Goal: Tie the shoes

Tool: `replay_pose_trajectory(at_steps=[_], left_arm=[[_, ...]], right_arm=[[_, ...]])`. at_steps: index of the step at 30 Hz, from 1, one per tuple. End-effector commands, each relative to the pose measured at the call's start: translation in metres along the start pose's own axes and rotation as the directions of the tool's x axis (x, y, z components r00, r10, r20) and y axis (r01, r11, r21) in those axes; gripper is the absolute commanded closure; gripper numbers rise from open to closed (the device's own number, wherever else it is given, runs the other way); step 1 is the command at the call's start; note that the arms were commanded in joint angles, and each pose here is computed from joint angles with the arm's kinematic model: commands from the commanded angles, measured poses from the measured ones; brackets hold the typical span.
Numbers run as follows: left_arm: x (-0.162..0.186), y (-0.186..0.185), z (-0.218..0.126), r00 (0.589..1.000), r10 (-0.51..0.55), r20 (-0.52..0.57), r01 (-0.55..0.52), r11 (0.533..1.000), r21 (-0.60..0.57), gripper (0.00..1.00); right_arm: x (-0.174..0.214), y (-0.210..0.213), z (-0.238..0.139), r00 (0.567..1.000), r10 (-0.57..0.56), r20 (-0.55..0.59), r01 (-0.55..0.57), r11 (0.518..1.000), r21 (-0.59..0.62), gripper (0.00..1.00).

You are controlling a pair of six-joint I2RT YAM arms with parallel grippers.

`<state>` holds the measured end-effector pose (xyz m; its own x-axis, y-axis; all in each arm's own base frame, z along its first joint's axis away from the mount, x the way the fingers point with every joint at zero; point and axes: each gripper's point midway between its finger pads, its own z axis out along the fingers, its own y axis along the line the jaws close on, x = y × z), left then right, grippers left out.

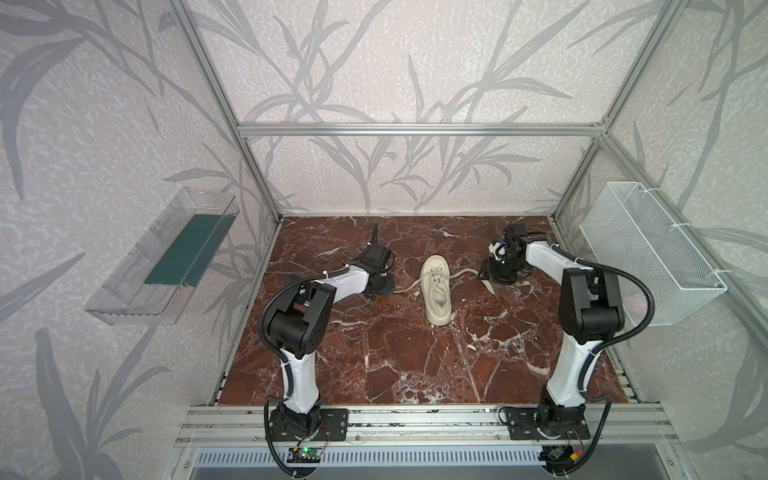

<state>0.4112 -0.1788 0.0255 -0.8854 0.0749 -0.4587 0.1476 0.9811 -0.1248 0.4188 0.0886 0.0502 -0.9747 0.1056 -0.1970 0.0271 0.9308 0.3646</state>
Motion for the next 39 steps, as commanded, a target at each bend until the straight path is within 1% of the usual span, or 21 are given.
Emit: replay_pose_trajectory(at_steps=[1, 4, 7, 10, 12, 15, 17, 21, 25, 28, 31, 34, 36, 39], left_arm=[[-0.021, -0.004, -0.011, 0.999, 0.004, 0.039, -0.004, 1.000, -0.003, 1.00], [-0.047, -0.012, -0.038, 0.995, 0.003, 0.104, -0.005, 1.000, 0.020, 1.00], [-0.075, -0.021, -0.074, 0.982, 0.007, 0.189, -0.016, 0.999, 0.046, 1.00], [-0.098, -0.030, -0.112, 0.963, -0.001, 0.268, -0.022, 0.996, 0.082, 1.00], [-0.111, -0.040, -0.135, 0.945, -0.019, 0.327, -0.028, 0.990, 0.139, 1.00], [-0.124, -0.056, -0.165, 0.913, -0.050, 0.405, -0.043, 0.975, 0.216, 1.00], [-0.130, -0.068, -0.180, 0.898, -0.058, 0.436, -0.061, 0.965, 0.255, 1.00], [-0.136, -0.097, -0.202, 0.879, -0.052, 0.474, -0.113, 0.943, 0.313, 1.00], [-0.136, -0.138, -0.218, 0.869, -0.022, 0.495, -0.187, 0.911, 0.368, 1.00], [-0.128, -0.179, -0.231, 0.863, 0.001, 0.505, -0.250, 0.870, 0.425, 1.00], [-0.116, -0.216, -0.243, 0.864, 0.002, 0.503, -0.289, 0.821, 0.492, 1.00], [-0.097, -0.243, -0.248, 0.867, 0.034, 0.497, -0.325, 0.794, 0.513, 1.00], [-0.082, -0.262, -0.250, 0.874, 0.052, 0.483, -0.344, 0.768, 0.540, 1.00], [-0.054, -0.287, -0.244, 0.888, 0.094, 0.450, -0.369, 0.731, 0.574, 1.00]], right_arm=[[-0.007, 0.005, -0.015, 0.999, -0.031, 0.027, 0.030, 0.999, 0.023, 0.40], [-0.005, 0.001, -0.016, 0.998, -0.052, 0.022, 0.050, 0.997, 0.061, 0.40], [-0.002, -0.003, -0.015, 0.997, -0.072, 0.016, 0.070, 0.992, 0.105, 0.43], [-0.002, -0.008, -0.013, 0.996, -0.091, 0.012, 0.088, 0.986, 0.144, 0.45], [-0.002, -0.012, -0.010, 0.995, -0.098, 0.005, 0.096, 0.983, 0.159, 0.48], [-0.001, -0.016, -0.002, 0.995, -0.099, -0.013, 0.100, 0.981, 0.168, 0.50], [0.001, -0.016, 0.003, 0.995, -0.102, -0.023, 0.104, 0.980, 0.168, 0.52], [0.003, -0.016, 0.009, 0.993, -0.109, -0.041, 0.115, 0.978, 0.172, 0.60], [0.002, -0.018, 0.011, 0.993, -0.112, -0.043, 0.118, 0.976, 0.181, 0.68], [0.001, -0.018, 0.011, 0.993, -0.115, -0.041, 0.120, 0.975, 0.185, 0.74], [-0.003, -0.017, 0.010, 0.992, -0.119, -0.036, 0.124, 0.974, 0.188, 0.81], [-0.007, -0.016, 0.008, 0.992, -0.122, -0.028, 0.125, 0.975, 0.184, 0.87], [-0.010, -0.016, 0.007, 0.993, -0.120, -0.021, 0.122, 0.976, 0.179, 0.92], [-0.017, -0.017, 0.003, 0.994, -0.107, -0.007, 0.106, 0.981, 0.163, 0.94]])
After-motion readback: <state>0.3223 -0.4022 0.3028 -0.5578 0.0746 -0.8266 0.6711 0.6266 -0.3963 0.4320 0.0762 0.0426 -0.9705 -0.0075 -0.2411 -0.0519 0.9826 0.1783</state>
